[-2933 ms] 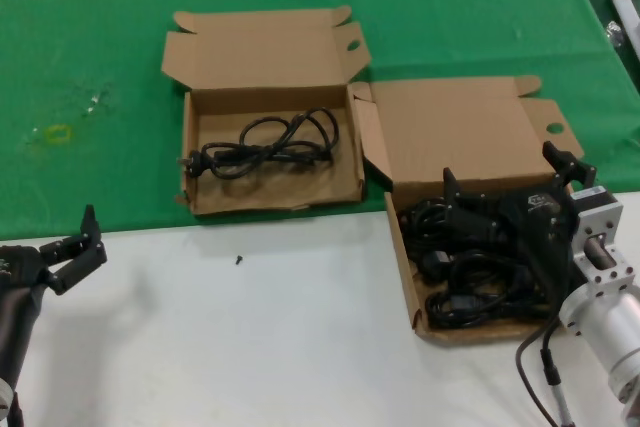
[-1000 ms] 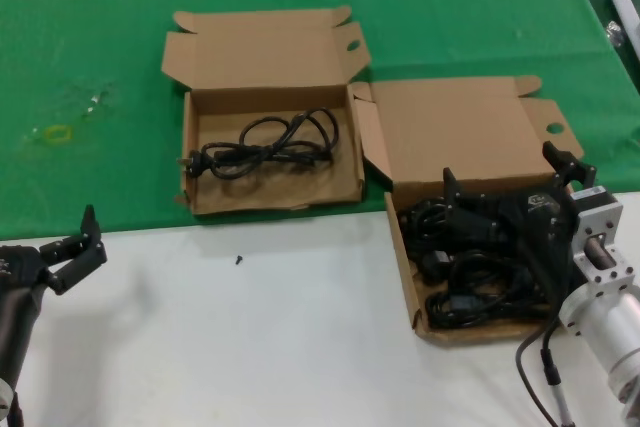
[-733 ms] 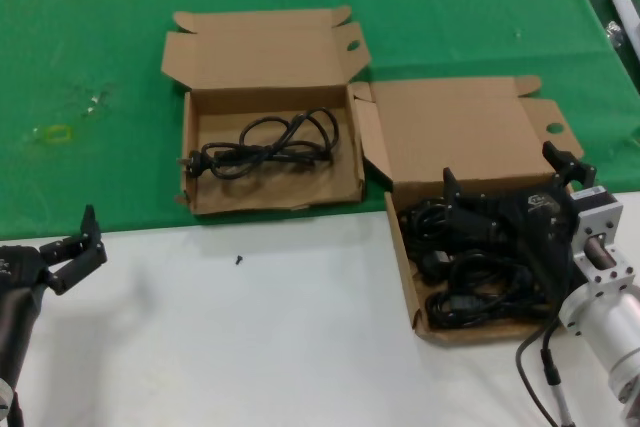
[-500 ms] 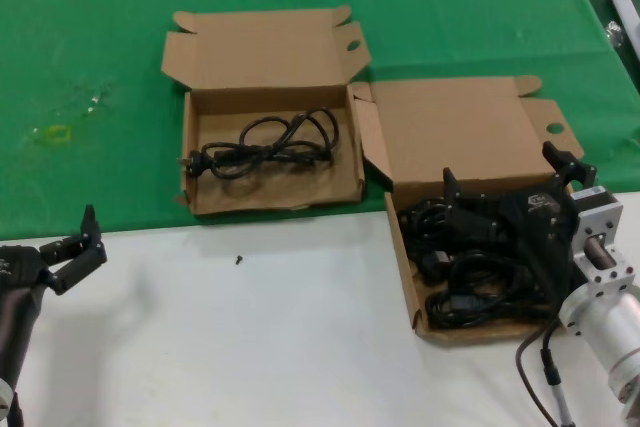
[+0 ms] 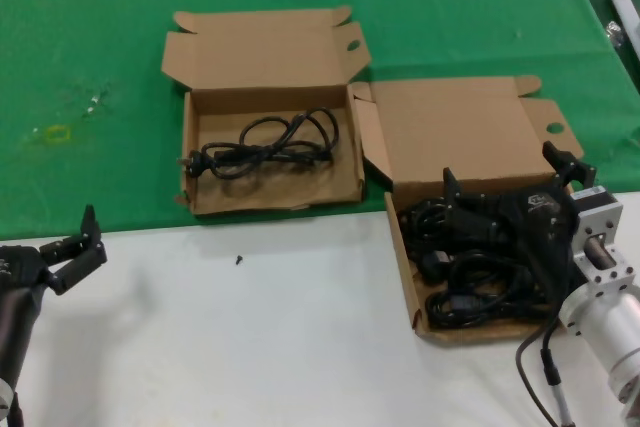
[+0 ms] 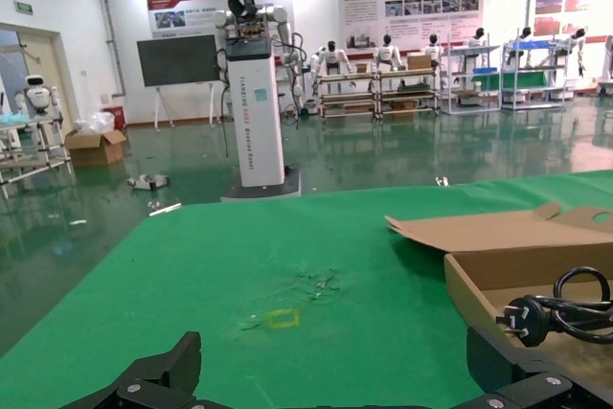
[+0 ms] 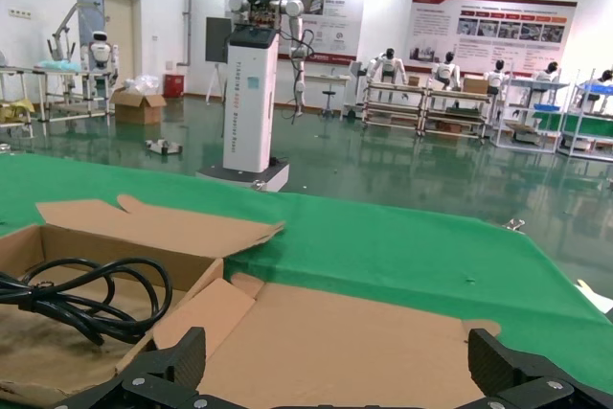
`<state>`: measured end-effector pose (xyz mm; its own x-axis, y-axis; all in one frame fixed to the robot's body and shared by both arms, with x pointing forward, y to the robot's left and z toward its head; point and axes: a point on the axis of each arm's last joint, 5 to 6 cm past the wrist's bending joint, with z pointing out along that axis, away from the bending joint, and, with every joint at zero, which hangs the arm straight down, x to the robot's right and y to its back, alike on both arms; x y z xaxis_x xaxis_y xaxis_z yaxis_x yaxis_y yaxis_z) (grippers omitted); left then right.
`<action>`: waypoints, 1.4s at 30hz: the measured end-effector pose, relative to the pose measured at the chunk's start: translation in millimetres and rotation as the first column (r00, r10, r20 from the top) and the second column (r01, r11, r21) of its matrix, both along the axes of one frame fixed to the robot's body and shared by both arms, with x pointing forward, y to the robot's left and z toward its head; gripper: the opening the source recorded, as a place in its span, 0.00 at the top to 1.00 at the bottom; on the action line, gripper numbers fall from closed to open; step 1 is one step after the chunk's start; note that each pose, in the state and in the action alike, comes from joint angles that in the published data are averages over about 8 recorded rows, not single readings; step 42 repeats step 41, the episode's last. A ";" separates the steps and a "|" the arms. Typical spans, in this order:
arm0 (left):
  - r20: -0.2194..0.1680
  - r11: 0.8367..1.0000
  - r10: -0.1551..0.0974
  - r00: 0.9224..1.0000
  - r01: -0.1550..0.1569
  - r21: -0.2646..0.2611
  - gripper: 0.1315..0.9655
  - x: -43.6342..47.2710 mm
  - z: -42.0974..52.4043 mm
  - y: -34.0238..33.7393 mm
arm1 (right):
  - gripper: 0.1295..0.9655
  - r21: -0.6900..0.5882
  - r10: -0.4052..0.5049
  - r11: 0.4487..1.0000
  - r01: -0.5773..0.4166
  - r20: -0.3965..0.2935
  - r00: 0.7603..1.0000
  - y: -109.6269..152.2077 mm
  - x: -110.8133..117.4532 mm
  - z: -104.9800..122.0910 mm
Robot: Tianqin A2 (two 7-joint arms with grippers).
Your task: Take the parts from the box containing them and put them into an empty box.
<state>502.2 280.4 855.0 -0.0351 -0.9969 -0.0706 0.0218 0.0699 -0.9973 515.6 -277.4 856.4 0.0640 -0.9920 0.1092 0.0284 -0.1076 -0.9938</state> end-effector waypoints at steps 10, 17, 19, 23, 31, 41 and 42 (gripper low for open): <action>0.000 1.000 0.000 1.000 0.000 0.000 0.00 0.0 0.0 0.0 | 0.00 0.000 0.000 1.000 0.000 0.000 1.000 0.0 0.0 0.0; 0.000 1.000 0.000 1.000 0.000 0.000 0.00 0.0 0.0 0.0 | 0.00 0.000 0.000 1.000 0.000 0.000 1.000 0.0 0.0 0.0; 0.000 1.000 0.000 1.000 0.000 0.000 0.00 0.0 0.0 0.0 | 0.00 0.000 0.000 1.000 0.000 0.000 1.000 0.0 0.0 0.0; 0.000 1.000 0.000 1.000 0.000 0.000 0.00 0.0 0.0 0.0 | 0.00 0.000 0.000 1.000 0.000 0.000 1.000 0.0 0.0 0.0; 0.000 1.000 0.000 1.000 0.000 0.000 0.00 0.0 0.0 0.0 | 0.00 0.000 0.000 1.000 0.000 0.000 1.000 0.0 0.0 0.0; 0.000 1.000 0.000 1.000 0.000 0.000 0.00 0.0 0.0 0.0 | 0.00 0.000 0.000 1.000 0.000 0.000 1.000 0.0 0.0 0.0; 0.000 1.000 0.000 1.000 0.000 0.000 0.00 0.0 0.0 0.0 | 0.00 0.000 0.000 1.000 0.000 0.000 1.000 0.0 0.0 0.0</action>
